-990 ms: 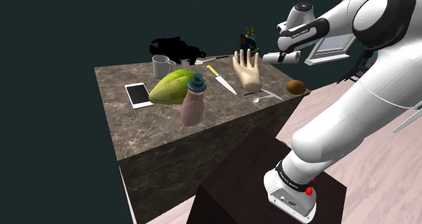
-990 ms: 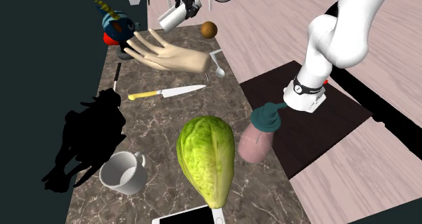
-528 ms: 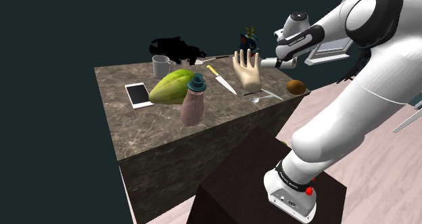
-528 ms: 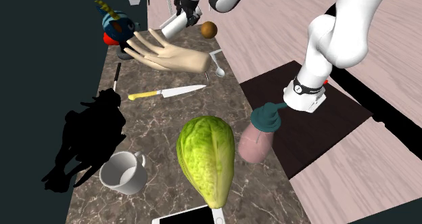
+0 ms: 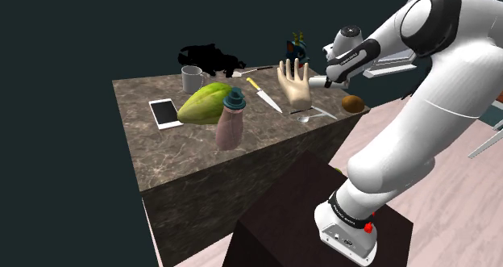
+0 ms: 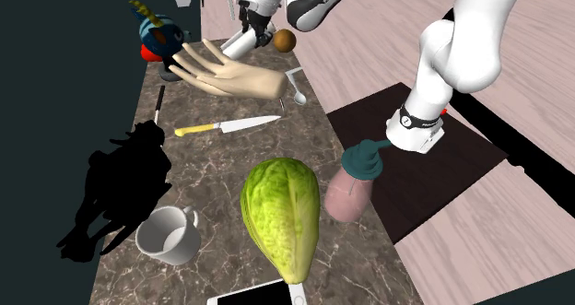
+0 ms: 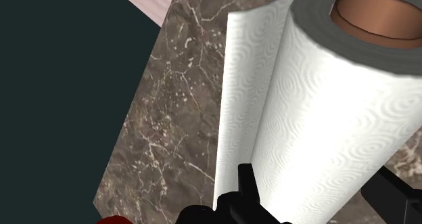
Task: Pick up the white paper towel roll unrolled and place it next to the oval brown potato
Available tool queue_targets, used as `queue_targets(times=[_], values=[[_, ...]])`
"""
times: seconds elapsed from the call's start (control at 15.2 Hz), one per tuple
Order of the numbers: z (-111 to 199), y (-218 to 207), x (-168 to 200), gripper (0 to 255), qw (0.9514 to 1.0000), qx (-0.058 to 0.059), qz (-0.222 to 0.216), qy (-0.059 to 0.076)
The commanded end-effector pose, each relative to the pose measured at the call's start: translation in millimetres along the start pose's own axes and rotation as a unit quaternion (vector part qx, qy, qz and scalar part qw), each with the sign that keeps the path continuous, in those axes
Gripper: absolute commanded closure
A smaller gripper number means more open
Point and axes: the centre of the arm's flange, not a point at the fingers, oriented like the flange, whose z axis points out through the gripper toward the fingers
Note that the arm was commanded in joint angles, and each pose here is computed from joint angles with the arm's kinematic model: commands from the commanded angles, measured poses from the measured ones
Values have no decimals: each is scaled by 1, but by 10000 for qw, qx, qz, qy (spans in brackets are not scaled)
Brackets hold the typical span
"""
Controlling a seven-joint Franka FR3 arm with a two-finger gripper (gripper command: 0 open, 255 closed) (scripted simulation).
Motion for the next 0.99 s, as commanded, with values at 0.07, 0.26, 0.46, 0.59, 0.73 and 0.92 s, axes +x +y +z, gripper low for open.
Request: queue_targets(times=[0.07,0.26,0.46,0.59,0.73,0.92], values=[[14,-8,2,255,10000,-1,1,2],[27,-17,3,255,10000,-1,1,2],[40,-25,4,255,10000,-1,1,2],[50,-32,5,255,10000,-1,1,2],[50,-32,5,255,10000,-1,1,3],[50,-32,5,255,10000,-1,1,2]])
